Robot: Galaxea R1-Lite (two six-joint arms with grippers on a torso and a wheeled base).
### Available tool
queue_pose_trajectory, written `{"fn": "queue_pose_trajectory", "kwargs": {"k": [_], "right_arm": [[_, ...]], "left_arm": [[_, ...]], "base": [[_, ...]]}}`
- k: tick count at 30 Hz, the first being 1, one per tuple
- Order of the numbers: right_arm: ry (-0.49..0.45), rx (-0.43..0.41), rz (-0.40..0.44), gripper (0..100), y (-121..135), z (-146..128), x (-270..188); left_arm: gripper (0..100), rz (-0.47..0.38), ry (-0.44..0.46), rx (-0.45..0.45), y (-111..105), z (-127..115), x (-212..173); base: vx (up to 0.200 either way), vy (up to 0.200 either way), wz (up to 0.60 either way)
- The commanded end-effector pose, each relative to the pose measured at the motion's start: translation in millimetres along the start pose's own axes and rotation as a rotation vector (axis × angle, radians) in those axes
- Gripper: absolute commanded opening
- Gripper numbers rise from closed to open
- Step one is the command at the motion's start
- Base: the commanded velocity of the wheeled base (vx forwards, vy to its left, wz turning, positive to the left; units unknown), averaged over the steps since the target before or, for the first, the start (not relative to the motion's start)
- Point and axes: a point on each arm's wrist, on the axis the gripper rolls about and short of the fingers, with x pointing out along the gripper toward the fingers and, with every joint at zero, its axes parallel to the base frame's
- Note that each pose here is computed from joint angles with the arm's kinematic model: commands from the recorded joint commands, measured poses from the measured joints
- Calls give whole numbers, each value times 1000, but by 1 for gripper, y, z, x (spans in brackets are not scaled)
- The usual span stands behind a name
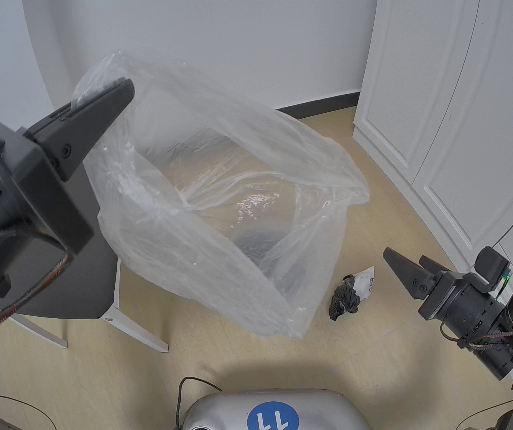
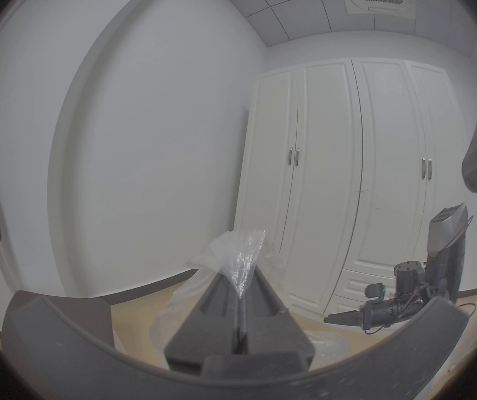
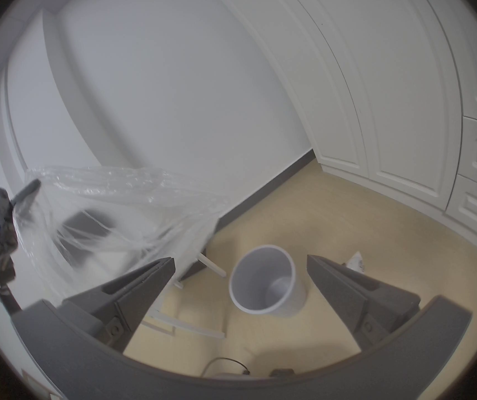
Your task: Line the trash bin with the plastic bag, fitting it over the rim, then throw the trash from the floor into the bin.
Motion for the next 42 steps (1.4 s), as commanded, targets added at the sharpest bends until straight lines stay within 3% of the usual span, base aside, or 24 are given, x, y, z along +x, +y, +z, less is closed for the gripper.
{"fn": "queue_pose_trajectory", "kwargs": {"k": [1,6,14,20,27,42], "right_arm": [[-32,58,50,100,5,7,0],[-45,147,82,100,7,14,3],[-21,143,72,100,5,9,6],[23,127,55,100,2,-1,9],[39,122,48,100,2,-7,13],[107,110,80,100,0,-16,22]], "left_arm": [[0,-31,-5,-23,-5,2,-3],[0,-52,-17,-44,-8,4,-4],[0,-112,-39,-87,-17,12,-8],[0,-158,-64,-200,-28,26,-3],[0,-205,-62,-222,-36,27,-7],[0,-224,-63,-247,-39,29,-8]], "base": [[0,0,0],[0,0,0],[0,0,0],[0,0,0],[0,0,0],[0,0,0]]}}
